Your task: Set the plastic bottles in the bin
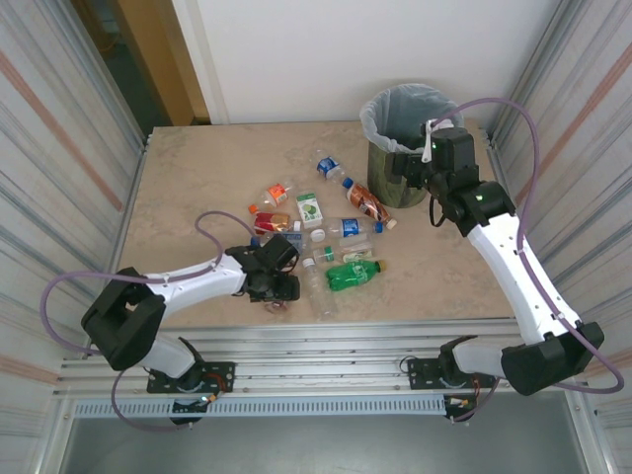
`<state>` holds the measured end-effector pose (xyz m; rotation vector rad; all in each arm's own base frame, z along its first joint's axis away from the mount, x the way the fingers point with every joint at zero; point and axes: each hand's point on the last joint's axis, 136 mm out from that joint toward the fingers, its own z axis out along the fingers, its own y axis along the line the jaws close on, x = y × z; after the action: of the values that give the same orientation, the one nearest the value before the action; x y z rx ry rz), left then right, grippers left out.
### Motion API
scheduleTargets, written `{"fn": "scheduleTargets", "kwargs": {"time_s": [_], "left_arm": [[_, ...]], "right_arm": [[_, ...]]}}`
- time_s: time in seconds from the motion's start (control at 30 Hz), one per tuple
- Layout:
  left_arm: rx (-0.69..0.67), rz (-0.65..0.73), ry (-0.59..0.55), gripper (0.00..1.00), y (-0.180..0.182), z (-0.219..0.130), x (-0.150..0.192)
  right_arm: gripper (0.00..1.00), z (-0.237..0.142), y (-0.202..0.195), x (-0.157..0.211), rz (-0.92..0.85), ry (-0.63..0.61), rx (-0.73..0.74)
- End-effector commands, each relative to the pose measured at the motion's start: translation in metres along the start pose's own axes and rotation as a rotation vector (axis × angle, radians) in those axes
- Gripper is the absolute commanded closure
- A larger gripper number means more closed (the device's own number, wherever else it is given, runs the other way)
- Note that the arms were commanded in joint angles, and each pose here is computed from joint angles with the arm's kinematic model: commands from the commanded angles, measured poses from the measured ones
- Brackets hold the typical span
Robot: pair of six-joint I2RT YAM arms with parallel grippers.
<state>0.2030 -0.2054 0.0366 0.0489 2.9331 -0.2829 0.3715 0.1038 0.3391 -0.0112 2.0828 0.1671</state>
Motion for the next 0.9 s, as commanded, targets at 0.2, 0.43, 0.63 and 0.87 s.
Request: {"fn": "scheduleTargets", "kwargs": {"time_s": [0.2,0.43,0.63,0.87], "left_arm": [[-0.029,-0.027,0.053,0.40,0.013,0.010,0.008],[-0.052,-0.020,0.069,0.40,0.017,0.017,0.008],[-0.077,-0.011,0.081,0.39,0.021,0.022,0.008],[-0.097,-0.009,0.095,0.35,0.024,0.026,0.010]], "right_arm": [[0.02,-0.016,0.006,-0.015,0.011,-0.066,-0.004],[0.02,-0.019,0.006,-0.020,0.024,-0.087,-0.009],[0.02,-0.020,0.006,-0.020,0.027,-0.088,-0.013],[0.02,-0.021,0.009,-0.020,0.029,-0.086,-0.026]]}}
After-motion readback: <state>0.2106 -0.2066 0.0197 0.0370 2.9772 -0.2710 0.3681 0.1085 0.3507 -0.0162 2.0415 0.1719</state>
